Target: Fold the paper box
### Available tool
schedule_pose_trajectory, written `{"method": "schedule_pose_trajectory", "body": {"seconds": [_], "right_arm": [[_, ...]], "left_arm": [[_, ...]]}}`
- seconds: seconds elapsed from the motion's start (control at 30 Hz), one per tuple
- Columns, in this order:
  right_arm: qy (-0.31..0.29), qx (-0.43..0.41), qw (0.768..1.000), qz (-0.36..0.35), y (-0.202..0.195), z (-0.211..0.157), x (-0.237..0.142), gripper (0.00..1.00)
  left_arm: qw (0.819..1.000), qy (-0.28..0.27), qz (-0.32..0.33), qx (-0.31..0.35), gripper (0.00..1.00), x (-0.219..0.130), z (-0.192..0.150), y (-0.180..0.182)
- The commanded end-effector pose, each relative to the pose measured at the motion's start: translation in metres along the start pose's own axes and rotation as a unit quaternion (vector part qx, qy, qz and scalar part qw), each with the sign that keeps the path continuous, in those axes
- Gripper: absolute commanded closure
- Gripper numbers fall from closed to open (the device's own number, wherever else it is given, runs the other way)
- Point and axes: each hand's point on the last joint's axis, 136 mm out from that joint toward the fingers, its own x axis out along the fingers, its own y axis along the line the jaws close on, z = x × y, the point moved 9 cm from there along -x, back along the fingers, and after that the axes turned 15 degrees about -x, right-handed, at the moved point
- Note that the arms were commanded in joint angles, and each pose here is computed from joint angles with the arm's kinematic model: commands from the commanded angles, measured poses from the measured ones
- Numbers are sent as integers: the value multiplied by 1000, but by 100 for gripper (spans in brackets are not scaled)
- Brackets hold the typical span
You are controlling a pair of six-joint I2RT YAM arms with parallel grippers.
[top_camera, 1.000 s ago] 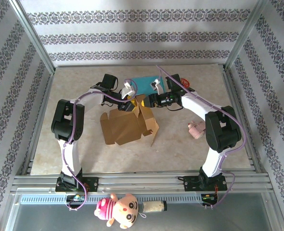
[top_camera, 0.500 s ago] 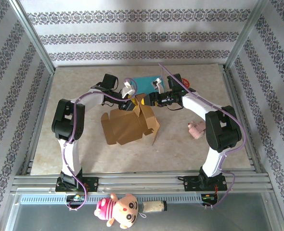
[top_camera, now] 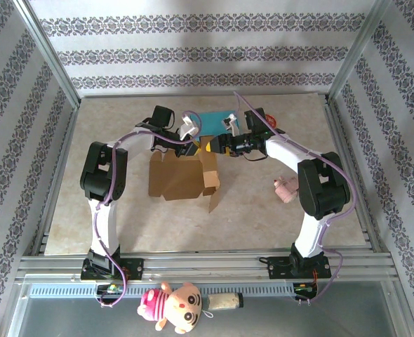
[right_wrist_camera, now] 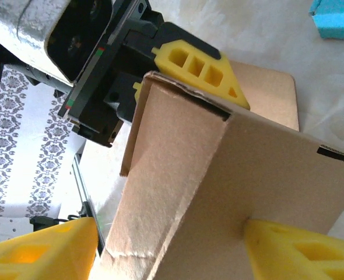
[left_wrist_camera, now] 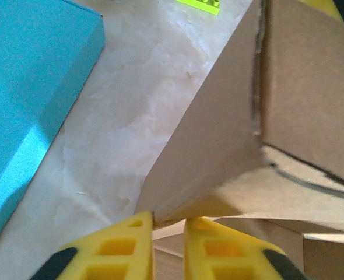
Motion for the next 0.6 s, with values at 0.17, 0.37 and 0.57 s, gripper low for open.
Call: {"method": "schedule_pose_trajectory", "body": {"seconds": [0.17, 0.37, 0.57], "right_arm": [[-9, -9, 998, -67, -1, 2, -9, 20], [24, -25, 995, -91, -8, -8, -7, 16], [29, -29, 997, -70, -10, -8, 0, 27]], "left_arm": [[999, -14, 33, -9, 100, 5, 3, -21], [996, -51, 52, -45, 100, -3, 5, -27], [995, -71, 30, -57, 67, 4, 9, -26]]}}
